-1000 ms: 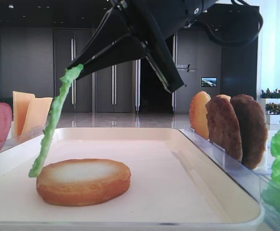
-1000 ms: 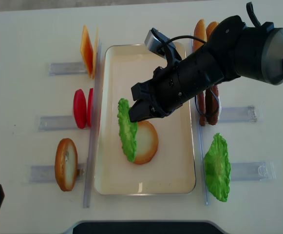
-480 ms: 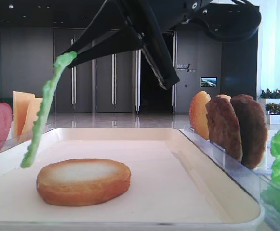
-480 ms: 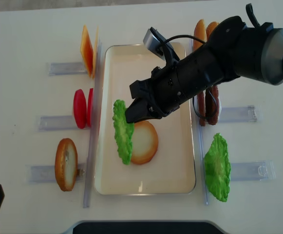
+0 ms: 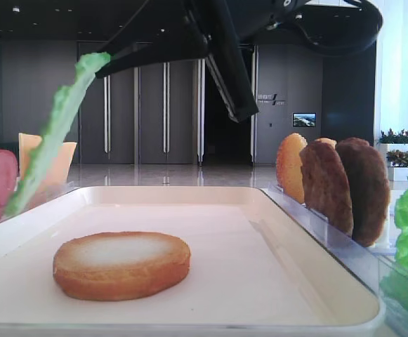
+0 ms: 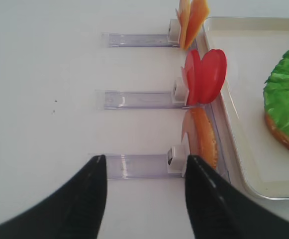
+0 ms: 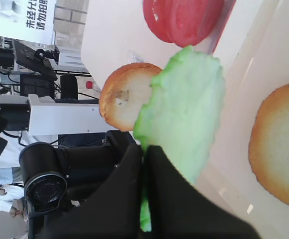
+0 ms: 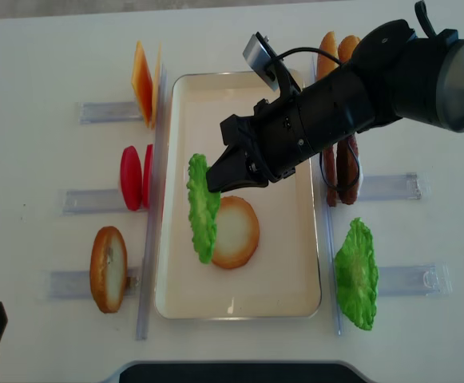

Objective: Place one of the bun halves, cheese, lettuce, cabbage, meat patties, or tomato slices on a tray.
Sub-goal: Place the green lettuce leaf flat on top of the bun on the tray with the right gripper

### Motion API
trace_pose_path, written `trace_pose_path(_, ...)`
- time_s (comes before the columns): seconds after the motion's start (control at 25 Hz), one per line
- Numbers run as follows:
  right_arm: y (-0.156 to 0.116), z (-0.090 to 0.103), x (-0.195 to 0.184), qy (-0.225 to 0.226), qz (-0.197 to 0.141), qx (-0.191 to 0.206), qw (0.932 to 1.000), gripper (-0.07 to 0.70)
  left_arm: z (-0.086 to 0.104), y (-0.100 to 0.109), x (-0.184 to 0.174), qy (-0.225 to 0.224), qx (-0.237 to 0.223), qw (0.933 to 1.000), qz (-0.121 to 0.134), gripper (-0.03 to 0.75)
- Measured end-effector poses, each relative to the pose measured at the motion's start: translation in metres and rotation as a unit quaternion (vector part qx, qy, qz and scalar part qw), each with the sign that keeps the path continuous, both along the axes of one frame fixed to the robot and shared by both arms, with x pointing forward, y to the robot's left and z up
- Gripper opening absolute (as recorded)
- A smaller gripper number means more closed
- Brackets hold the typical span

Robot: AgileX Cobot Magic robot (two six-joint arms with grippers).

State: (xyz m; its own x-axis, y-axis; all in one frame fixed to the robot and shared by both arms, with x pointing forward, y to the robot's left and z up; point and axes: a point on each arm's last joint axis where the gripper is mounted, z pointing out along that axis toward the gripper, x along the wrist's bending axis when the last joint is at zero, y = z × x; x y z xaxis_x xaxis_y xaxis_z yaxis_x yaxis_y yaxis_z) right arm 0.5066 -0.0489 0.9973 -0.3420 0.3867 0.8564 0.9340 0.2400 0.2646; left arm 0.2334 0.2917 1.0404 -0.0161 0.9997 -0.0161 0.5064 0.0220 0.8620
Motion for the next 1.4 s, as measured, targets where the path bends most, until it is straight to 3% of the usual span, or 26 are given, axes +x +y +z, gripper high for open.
trace_pose_path(0.28,0.011,-0.016,-0.003,0.022,0.014,0.006,0.9996,0.026,0.0,0.0,0.0,0.0,0.0,1.0,0.0,0.391)
trace_pose_path(0.48,0.01,-0.015,0.001,0.016,0.006,0.018,0.9997,0.026,0.0,0.0,0.0,0.0,0.0,1.0,0.0,0.391)
trace_pose_path(0.88,0.01,-0.03,0.002,0.016,0.018,-0.007,0.9997,0.026,0.0,0.0,0.0,0.0,0.0,1.0,0.0,0.391)
trace_pose_path(1.4,0.007,-0.032,0.003,0.007,0.026,-0.011,0.9996,0.026,0.0,0.0,0.0,0.0,0.0,1.0,0.0,0.391)
